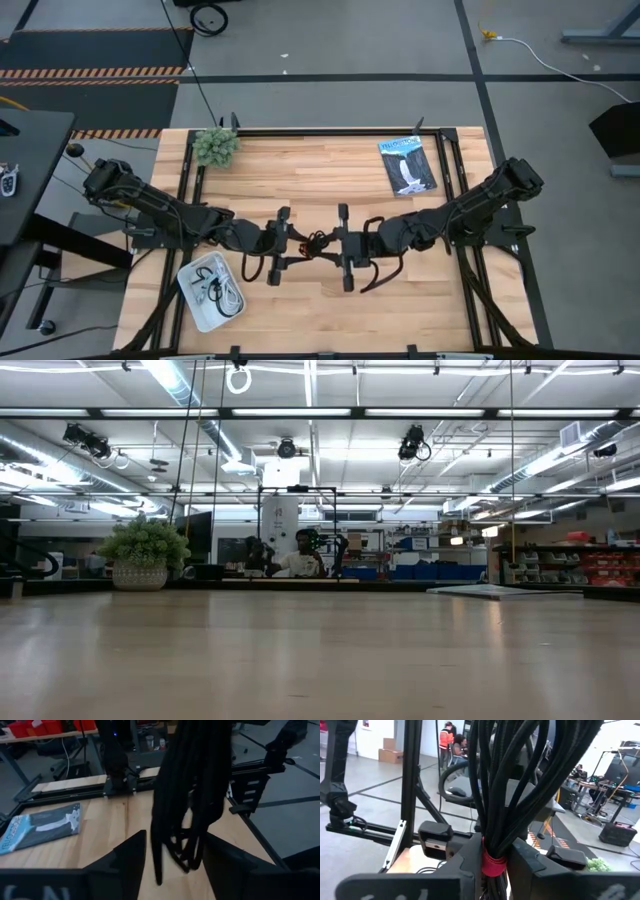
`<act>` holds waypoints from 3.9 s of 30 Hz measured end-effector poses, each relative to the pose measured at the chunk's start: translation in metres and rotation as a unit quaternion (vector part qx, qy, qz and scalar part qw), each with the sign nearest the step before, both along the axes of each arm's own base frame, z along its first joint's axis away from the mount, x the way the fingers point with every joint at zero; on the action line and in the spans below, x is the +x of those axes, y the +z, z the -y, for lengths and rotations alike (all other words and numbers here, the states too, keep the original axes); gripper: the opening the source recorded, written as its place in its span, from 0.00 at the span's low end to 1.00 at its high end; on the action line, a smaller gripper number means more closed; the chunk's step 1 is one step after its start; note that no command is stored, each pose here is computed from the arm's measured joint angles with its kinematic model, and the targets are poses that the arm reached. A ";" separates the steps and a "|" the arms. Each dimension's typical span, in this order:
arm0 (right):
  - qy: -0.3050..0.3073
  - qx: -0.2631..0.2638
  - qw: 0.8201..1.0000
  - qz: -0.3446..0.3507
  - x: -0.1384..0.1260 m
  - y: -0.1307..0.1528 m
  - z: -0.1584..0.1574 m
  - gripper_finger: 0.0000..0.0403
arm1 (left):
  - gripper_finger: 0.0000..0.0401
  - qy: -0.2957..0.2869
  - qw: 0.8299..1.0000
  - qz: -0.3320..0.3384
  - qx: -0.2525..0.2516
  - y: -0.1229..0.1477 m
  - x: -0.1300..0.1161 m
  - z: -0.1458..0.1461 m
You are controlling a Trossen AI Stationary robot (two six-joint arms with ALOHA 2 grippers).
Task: Pick and place USB-C Cables
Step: Put the black usb cable into the white bin
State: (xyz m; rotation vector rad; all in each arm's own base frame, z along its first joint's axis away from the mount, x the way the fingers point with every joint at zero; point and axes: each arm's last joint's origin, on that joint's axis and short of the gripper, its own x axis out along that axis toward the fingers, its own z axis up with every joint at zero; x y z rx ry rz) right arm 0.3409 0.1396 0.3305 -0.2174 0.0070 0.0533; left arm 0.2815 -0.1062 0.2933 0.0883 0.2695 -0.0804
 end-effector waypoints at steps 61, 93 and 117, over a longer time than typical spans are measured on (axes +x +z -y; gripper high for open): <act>-0.013 0.032 0.991 -0.132 -0.071 -0.106 -0.002 0.68 | 0.08 -0.027 0.842 -0.530 -0.099 -0.027 -0.151 0.047; -0.020 0.042 0.992 -0.114 -0.068 -0.102 0.002 0.68 | 0.08 -0.080 0.737 -0.648 0.174 -0.014 -0.162 0.055; -0.020 0.043 0.992 -0.115 -0.068 -0.102 0.003 0.68 | 0.07 -0.094 0.685 -0.697 0.189 -0.035 -0.148 0.071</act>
